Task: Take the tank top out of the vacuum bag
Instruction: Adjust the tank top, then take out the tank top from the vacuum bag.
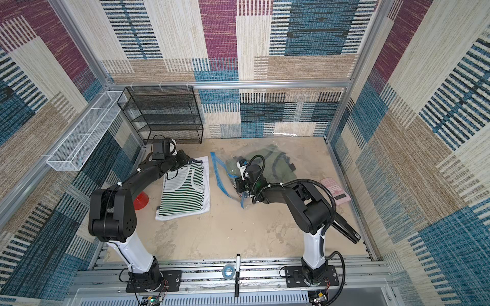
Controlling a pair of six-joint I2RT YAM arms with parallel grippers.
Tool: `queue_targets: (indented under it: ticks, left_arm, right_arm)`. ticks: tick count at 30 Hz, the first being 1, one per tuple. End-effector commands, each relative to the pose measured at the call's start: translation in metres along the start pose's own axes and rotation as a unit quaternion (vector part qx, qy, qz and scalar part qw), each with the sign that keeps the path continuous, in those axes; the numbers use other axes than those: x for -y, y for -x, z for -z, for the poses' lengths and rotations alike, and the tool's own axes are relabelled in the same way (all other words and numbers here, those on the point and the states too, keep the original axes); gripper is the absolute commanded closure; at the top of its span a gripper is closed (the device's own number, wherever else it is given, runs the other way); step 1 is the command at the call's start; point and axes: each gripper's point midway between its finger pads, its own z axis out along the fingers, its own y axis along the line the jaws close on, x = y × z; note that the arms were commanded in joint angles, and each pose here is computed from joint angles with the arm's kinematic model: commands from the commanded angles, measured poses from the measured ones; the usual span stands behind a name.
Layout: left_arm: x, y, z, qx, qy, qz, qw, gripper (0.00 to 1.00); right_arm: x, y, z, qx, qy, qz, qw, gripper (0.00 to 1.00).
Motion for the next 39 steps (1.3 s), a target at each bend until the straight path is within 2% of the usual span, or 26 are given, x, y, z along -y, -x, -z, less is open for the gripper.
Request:
queue_targets:
  ticks: [1,3,7,11,13,16,17,19,20,21,23,24,25,27,29,32,35,38,39]
  left_arm:
    - [0.026,-0.015,0.034,0.01,-0.032,-0.058,0.998,0.7]
    - [0.038,-0.027,0.056,0.02,-0.053,-0.067,0.996,0.52]
    - [0.057,-0.051,0.091,0.035,-0.114,-0.062,0.991,0.26]
    - [0.073,-0.086,0.104,0.012,-0.146,-0.068,0.987,0.17]
    - [0.084,-0.097,0.111,0.017,-0.157,-0.078,0.984,0.03]
    - [0.097,-0.099,0.118,0.048,-0.227,-0.031,0.972,0.01]
    - [0.1,-0.097,0.121,0.074,-0.254,-0.017,0.964,0.01]
    - [0.106,-0.091,0.133,0.142,-0.315,-0.007,0.938,0.01]
    - [0.107,-0.09,0.134,0.153,-0.327,-0.003,0.933,0.01]
    - [0.105,-0.094,0.128,0.141,-0.321,-0.001,0.937,0.01]
    - [0.102,-0.108,0.105,0.079,-0.262,-0.002,0.962,0.01]
    - [0.104,-0.114,0.098,0.057,-0.243,-0.004,0.968,0.01]
    - [0.111,-0.119,0.097,0.042,-0.253,-0.008,0.966,0.01]
    - [0.115,-0.125,0.092,0.016,-0.266,0.032,0.963,0.01]
    - [0.131,-0.125,0.096,0.02,-0.305,0.001,0.952,0.01]
    - [0.123,-0.116,0.097,0.075,-0.268,-0.004,0.96,0.01]
    - [0.116,-0.101,0.113,0.139,-0.274,0.023,0.951,0.01]
    - [0.114,-0.095,0.138,0.188,-0.334,0.076,0.92,0.01]
    - [0.104,-0.096,0.142,0.199,-0.346,0.128,0.908,0.01]
  right_arm:
    - [-0.004,0.01,0.006,0.022,0.005,0.012,1.0,1.0]
    - [-0.007,0.013,0.011,0.034,0.009,0.015,0.999,1.0]
    - [-0.009,0.02,0.021,0.055,0.013,0.023,0.998,1.0]
    - [-0.013,0.022,0.025,0.064,0.016,0.027,0.997,1.0]
    - [-0.013,0.024,0.026,0.068,0.015,0.028,0.997,1.0]
    - [-0.014,0.028,0.033,0.085,0.015,0.03,0.996,1.0]
    - [-0.013,0.028,0.034,0.089,0.013,0.029,0.996,1.0]
    - [-0.013,0.031,0.037,0.096,0.01,0.031,0.995,1.0]
    - [-0.013,0.032,0.039,0.097,0.009,0.032,0.995,1.0]
    - [-0.014,0.033,0.04,0.098,0.01,0.032,0.995,1.0]
    - [-0.015,0.034,0.043,0.101,0.01,0.033,0.994,1.0]
    - [-0.015,0.036,0.045,0.106,0.008,0.033,0.994,1.0]
    - [-0.015,0.038,0.047,0.11,0.009,0.034,0.993,1.0]
    - [-0.016,0.039,0.049,0.113,0.008,0.033,0.993,1.0]
    - [-0.016,0.039,0.049,0.113,0.01,0.033,0.993,1.0]
    - [-0.016,0.04,0.05,0.114,0.008,0.034,0.993,1.0]
    - [-0.016,0.042,0.053,0.119,0.007,0.036,0.992,1.0]
    - [-0.017,0.042,0.055,0.123,0.007,0.037,0.992,1.0]
    - [-0.016,0.041,0.054,0.123,0.005,0.037,0.992,1.0]
